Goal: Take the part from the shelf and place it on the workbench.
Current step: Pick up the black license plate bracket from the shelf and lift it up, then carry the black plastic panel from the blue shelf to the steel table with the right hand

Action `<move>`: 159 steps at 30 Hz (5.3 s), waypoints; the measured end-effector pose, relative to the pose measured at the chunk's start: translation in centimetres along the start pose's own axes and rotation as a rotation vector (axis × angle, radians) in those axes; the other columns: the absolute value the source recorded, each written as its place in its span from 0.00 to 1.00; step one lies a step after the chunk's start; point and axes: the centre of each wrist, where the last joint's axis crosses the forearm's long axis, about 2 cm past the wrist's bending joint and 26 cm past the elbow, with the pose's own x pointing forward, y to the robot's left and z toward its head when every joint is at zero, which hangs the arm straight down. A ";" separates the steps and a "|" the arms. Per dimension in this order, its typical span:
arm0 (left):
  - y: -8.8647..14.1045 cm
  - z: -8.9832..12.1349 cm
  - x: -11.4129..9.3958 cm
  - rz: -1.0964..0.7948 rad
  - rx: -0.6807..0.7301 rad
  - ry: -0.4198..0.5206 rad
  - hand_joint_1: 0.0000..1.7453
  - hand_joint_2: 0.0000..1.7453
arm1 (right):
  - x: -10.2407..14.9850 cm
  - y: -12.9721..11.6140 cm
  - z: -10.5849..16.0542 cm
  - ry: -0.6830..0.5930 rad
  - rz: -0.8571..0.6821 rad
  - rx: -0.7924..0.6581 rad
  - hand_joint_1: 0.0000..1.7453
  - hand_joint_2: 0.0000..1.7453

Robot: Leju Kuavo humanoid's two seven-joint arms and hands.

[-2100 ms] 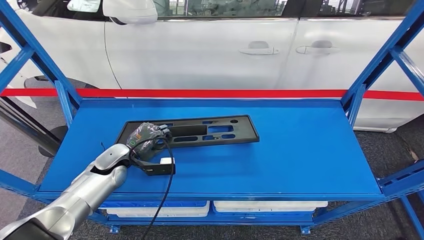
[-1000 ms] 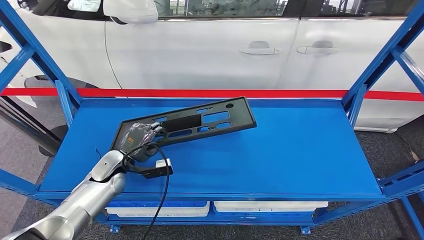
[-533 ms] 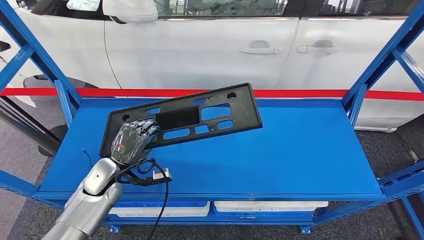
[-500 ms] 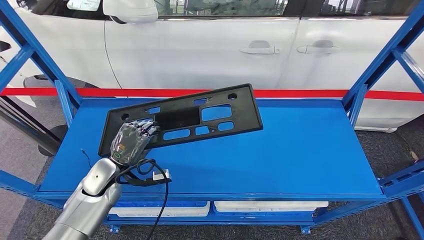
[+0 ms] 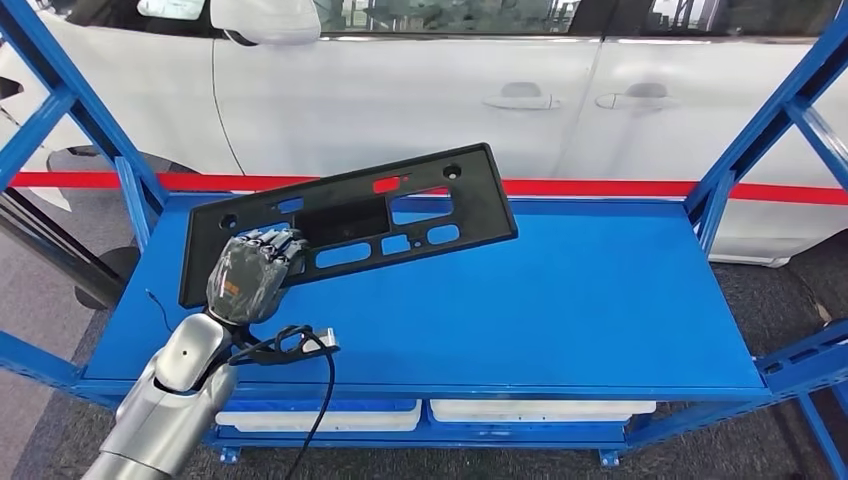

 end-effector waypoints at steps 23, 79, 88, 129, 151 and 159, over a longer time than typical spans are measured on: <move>0.1 0.2 0.0 0.042 0.015 -0.045 1.00 1.00 | 0.1 0.3 0.0 -0.001 -0.007 0.004 0.00 0.00; 3.8 2.9 -2.5 0.011 0.141 -0.130 1.00 1.00 | -0.6 1.1 -0.1 -0.010 -0.043 0.000 0.00 0.00; 3.8 2.9 -2.6 -0.004 0.126 -0.176 1.00 1.00 | -0.6 1.4 -0.1 -0.013 -0.045 0.007 0.00 0.00; 3.4 3.3 -2.9 -0.103 0.027 -0.239 1.00 1.00 | -0.7 1.6 -0.1 -0.016 -0.080 0.033 0.00 0.00; 3.0 3.4 -2.8 -0.092 0.009 -0.246 1.00 1.00 | -2.0 1.5 0.0 -0.015 -0.145 0.061 0.00 0.00; 2.4 3.4 -2.4 -0.020 -0.003 -0.202 1.00 1.00 | -2.2 1.5 0.0 -0.022 -0.149 0.068 0.00 0.00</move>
